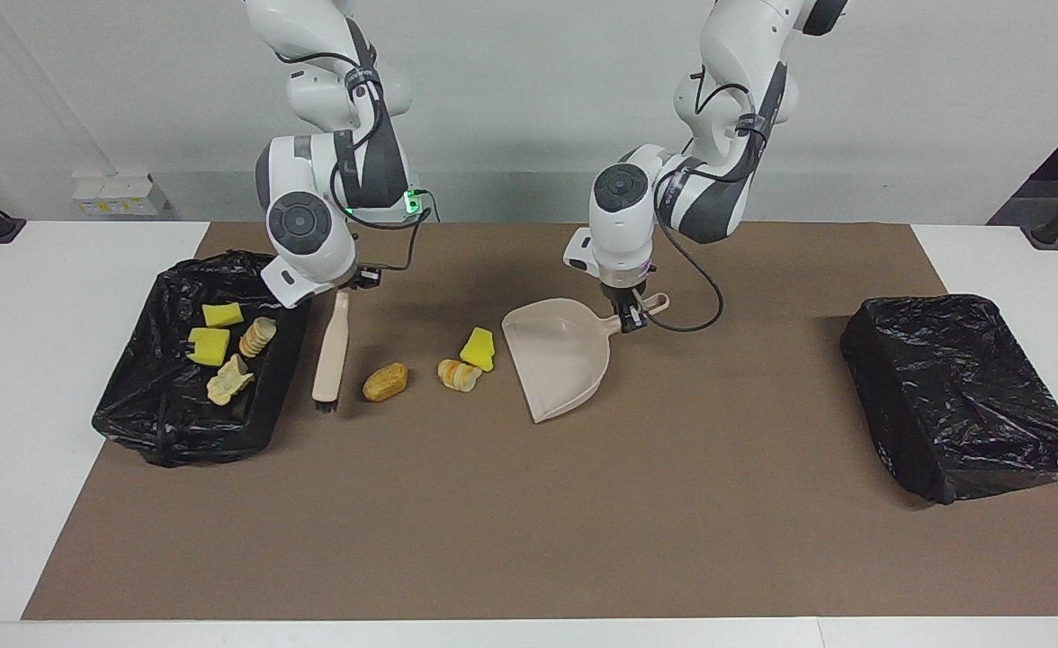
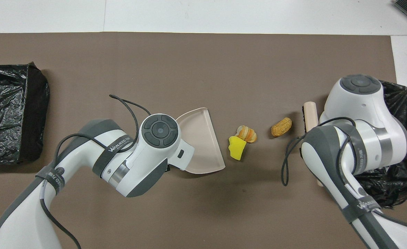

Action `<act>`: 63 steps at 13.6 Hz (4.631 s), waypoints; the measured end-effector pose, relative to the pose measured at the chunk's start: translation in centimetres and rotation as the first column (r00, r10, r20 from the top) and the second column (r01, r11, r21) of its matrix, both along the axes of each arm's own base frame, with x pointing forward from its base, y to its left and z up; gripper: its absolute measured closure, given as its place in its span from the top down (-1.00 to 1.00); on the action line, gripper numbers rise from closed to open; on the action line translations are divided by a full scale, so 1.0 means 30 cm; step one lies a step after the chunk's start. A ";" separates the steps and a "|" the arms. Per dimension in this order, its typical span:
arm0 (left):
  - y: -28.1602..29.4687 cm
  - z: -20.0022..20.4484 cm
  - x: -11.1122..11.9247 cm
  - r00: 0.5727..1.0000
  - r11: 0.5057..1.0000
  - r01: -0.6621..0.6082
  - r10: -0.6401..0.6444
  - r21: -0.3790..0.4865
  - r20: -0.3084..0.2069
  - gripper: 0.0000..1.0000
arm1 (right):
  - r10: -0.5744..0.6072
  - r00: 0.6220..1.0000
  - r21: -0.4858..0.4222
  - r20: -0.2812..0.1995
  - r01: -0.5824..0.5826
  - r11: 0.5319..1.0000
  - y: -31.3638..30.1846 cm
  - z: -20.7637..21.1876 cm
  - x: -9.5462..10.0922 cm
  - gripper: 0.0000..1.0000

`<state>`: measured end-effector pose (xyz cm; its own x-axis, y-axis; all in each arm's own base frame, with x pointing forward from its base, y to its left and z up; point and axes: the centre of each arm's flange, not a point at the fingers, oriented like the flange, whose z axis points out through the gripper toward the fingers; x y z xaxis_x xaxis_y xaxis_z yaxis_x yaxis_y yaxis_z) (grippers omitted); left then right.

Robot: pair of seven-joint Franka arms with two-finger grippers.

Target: Sweep and dump trash in bin

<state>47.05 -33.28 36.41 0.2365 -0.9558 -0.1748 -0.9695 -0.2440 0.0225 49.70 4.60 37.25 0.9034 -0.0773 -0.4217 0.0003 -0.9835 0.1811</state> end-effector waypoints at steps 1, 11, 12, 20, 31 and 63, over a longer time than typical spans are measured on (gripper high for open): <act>0.000 0.000 -0.001 1.000 1.000 -0.002 0.002 0.000 0.001 -0.37 | 0.018 1.000 0.004 0.000 -0.018 1.000 0.000 -0.026 -0.040 -0.47; -0.002 0.000 -0.007 1.000 1.000 -0.021 0.021 0.008 -0.001 -0.37 | 0.013 0.998 0.043 0.064 -0.016 0.999 0.564 -0.178 -0.152 -0.47; -0.002 0.000 -0.008 1.000 1.000 -0.023 0.023 0.010 -0.002 -0.37 | -0.008 0.998 0.065 0.065 0.004 0.998 0.624 -0.183 -0.151 -0.47; 0.001 0.003 -0.013 1.000 0.999 -0.030 0.030 0.019 -0.006 -0.37 | 0.047 0.996 0.336 0.079 -0.071 0.939 0.921 -0.152 -0.183 -0.47; 0.031 0.000 0.011 0.995 0.996 0.093 -0.093 0.004 -0.022 -0.37 | 0.086 0.996 0.336 0.029 -0.091 0.937 0.698 0.104 -0.108 -0.47; 2.075 0.682 0.400 0.974 0.969 0.127 -0.162 0.214 0.156 -0.37 | 0.047 0.998 0.225 -0.031 -0.039 0.974 1.280 -0.145 -0.730 -0.47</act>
<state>59.06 28.98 56.86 0.1417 -0.9310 -0.3363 -0.9798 -0.0834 -0.1819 27.80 43.01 32.91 0.8880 0.0612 -0.4557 0.0455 -0.9979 -0.0452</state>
